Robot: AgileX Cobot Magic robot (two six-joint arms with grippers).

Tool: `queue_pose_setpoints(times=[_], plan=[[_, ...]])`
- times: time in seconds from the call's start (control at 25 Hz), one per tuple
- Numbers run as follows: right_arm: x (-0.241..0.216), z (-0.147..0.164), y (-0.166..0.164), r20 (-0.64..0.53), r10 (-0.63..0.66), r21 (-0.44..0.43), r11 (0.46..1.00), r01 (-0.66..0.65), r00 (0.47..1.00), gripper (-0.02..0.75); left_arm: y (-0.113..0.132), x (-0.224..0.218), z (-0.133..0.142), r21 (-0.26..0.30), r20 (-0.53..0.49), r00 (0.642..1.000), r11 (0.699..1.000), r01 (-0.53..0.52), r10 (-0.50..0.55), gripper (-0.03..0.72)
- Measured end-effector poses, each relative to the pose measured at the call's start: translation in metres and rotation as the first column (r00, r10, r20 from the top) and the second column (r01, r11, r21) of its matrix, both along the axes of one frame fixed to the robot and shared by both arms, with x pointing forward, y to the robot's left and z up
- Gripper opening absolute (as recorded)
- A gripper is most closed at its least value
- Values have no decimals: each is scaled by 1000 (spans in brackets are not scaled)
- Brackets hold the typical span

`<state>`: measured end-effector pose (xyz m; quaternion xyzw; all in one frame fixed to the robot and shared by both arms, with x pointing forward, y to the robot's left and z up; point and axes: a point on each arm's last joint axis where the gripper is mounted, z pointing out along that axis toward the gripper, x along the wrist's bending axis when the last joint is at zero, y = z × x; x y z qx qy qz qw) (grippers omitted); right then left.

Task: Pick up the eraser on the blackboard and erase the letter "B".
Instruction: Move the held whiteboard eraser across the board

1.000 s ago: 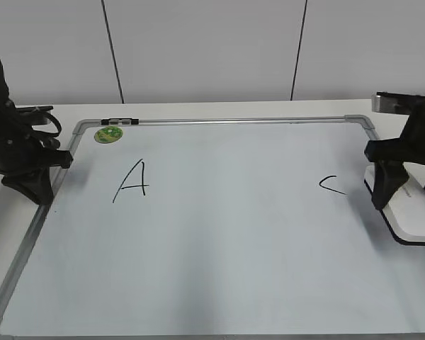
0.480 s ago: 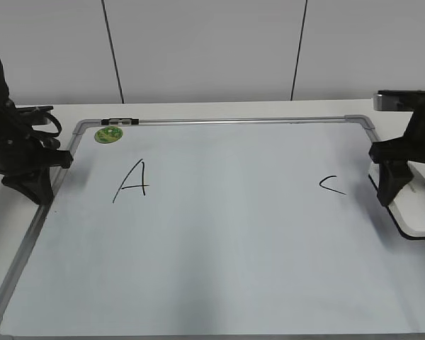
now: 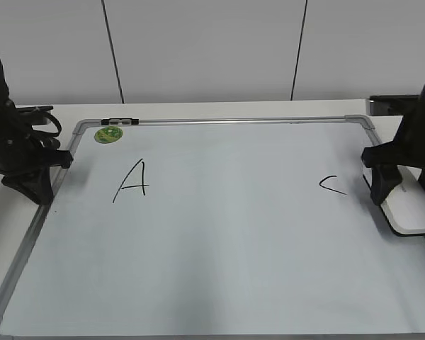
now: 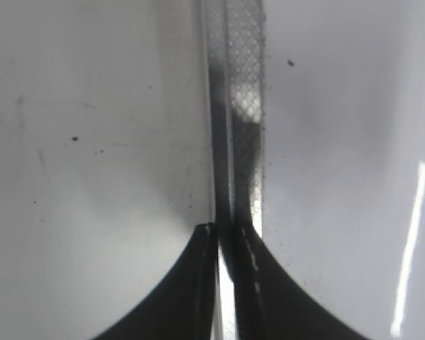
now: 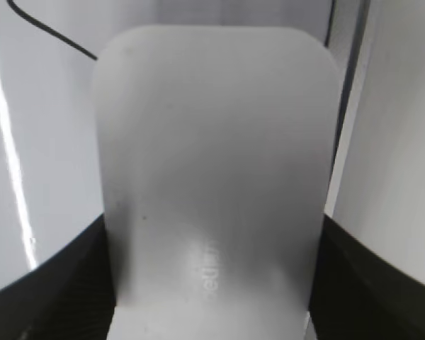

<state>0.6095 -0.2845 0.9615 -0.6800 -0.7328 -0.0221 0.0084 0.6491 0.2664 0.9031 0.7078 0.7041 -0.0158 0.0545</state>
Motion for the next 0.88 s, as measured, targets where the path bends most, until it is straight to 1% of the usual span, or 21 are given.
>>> queue_pose_setpoints(times=[0.12, 0.24, 0.44, 0.68, 0.88], plan=[[8, -4, -1, -12, 10, -18, 1000, -10, 1000, 524, 0, 0, 0, 0, 0, 1000, 1000, 0, 0, 46], [17, 0, -2, 1, 16, -30, 999, -16, 1000, 524, 0, 0, 0, 0, 0, 1000, 1000, 0, 0, 46], [30, -6, -3, -22, 17, -33, 999, -17, 1000, 524, 0, 0, 0, 0, 0, 1000, 1000, 0, 0, 46], [36, -15, -9, -53, -23, -34, 999, 21, 998, 524, 0, 0, 0, 0, 0, 1000, 1000, 0, 0, 46], [37, -23, -10, -76, -27, -35, 999, 24, 997, 524, 0, 0, 0, 0, 0, 1000, 1000, 0, 0, 46]])
